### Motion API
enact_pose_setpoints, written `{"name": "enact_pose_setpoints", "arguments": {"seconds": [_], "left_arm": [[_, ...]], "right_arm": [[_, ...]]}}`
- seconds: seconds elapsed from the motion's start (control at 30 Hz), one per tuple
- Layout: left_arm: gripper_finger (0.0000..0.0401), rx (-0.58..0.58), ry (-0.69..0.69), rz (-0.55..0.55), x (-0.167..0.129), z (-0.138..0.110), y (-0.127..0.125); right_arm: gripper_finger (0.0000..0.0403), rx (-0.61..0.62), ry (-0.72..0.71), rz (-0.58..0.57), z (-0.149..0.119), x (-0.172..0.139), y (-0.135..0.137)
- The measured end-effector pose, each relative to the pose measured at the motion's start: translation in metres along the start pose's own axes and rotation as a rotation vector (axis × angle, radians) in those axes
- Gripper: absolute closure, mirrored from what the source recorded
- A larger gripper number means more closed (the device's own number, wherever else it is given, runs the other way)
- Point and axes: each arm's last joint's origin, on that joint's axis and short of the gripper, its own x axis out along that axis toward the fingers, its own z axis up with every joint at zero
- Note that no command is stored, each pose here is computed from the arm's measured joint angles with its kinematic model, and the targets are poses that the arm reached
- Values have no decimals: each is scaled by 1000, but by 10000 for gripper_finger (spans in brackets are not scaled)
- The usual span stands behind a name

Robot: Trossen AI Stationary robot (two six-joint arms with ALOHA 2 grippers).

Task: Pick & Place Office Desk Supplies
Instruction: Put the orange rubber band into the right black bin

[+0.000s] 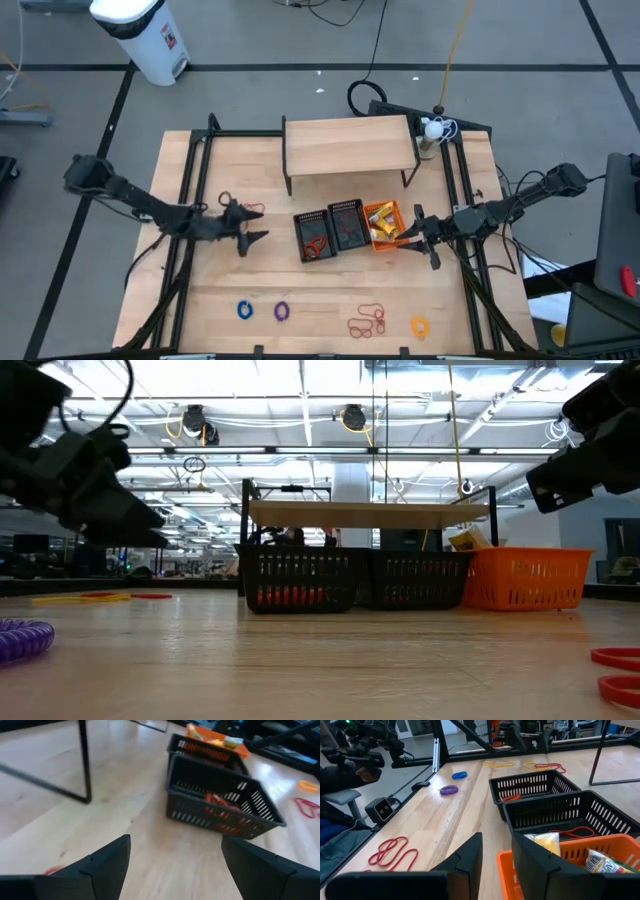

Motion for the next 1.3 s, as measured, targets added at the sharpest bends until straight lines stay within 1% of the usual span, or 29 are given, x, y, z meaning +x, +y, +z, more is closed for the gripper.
{"name": "enact_pose_setpoints", "arguments": {"seconds": [0.13, 0.27, 0.5, 0.6, 0.93, 1.03, 1.17, 1.27, 1.3], "left_arm": [[95, 9, 33, 1, 8, 7, 18], [95, 6, 35, -14, 13, 16, 35], [96, 3, 2, -49, 15, 29, 61], [96, -2, 4, -38, 14, 30, 69], [95, -18, -38, 97, 13, 33, 77], [95, -68, -42, 98, 13, 33, 77], [95, -101, -60, 120, 13, 34, 77], [95, -171, -51, 86, 13, 34, 76], [95, -172, -42, 75, 13, 33, 76]], "right_arm": [[310, 2, 0, 0, 0, 0, 0], [310, 3, 0, 0, 0, 0, 0], [310, 1, -1, -1, 0, 0, 0], [310, 1, 0, -1, 0, 0, 0], [310, 0, -2, -7, 0, 0, 0], [310, -9, -2, -9, 0, 0, 0], [310, -10, -7, -34, 0, 0, -1], [310, -19, -8, -34, 0, 0, -1], [310, -24, -8, -34, 0, 0, -1]]}}
